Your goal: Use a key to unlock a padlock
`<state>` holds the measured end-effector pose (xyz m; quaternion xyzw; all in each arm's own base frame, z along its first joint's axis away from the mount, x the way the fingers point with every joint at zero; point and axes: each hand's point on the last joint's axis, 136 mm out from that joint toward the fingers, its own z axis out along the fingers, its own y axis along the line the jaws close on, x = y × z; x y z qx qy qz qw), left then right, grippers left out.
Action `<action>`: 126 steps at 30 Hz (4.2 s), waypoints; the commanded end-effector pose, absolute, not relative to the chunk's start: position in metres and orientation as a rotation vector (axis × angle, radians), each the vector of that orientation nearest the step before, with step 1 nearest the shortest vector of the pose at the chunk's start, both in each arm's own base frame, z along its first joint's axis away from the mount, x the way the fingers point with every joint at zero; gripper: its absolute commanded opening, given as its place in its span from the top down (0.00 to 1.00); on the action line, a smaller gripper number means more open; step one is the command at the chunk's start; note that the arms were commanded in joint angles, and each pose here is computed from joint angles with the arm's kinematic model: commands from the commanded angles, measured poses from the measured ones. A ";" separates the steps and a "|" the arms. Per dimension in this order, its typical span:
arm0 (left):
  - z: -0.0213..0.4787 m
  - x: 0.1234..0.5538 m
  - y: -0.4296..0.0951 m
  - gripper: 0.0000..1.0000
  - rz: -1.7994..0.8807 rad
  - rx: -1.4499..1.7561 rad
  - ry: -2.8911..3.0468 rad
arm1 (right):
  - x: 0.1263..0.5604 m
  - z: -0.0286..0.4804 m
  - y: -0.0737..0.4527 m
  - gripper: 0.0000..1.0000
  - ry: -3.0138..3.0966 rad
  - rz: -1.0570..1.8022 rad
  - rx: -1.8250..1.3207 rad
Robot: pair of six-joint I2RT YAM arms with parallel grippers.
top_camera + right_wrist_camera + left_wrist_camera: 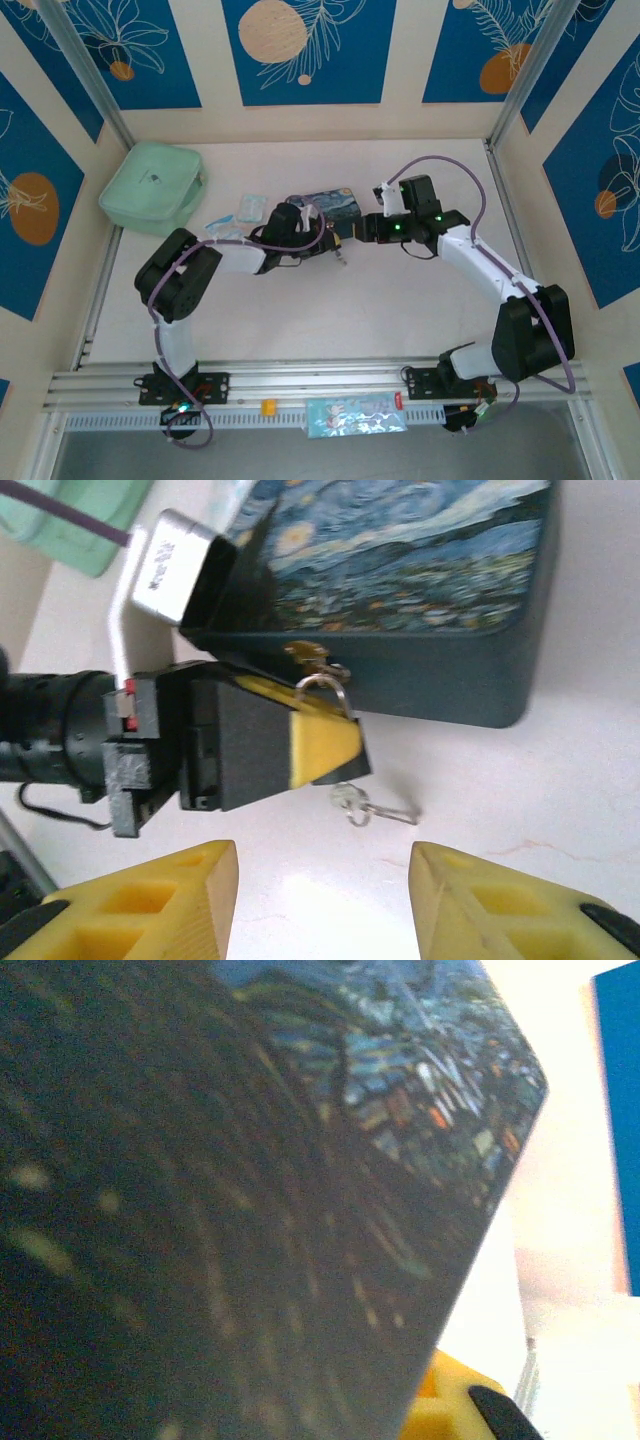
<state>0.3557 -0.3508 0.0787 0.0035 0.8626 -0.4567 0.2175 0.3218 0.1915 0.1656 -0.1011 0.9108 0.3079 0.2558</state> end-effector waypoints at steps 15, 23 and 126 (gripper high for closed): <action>0.065 0.353 -0.321 0.45 -1.104 -0.113 2.459 | 0.317 0.149 0.206 0.52 2.515 0.612 -0.316; 0.101 0.362 -0.264 0.37 -1.096 -0.310 2.310 | 0.303 0.126 0.233 0.51 2.563 0.523 -0.498; 0.133 0.467 -0.216 0.38 -1.216 -0.342 2.087 | 0.368 0.054 0.303 1.00 2.380 0.676 -1.174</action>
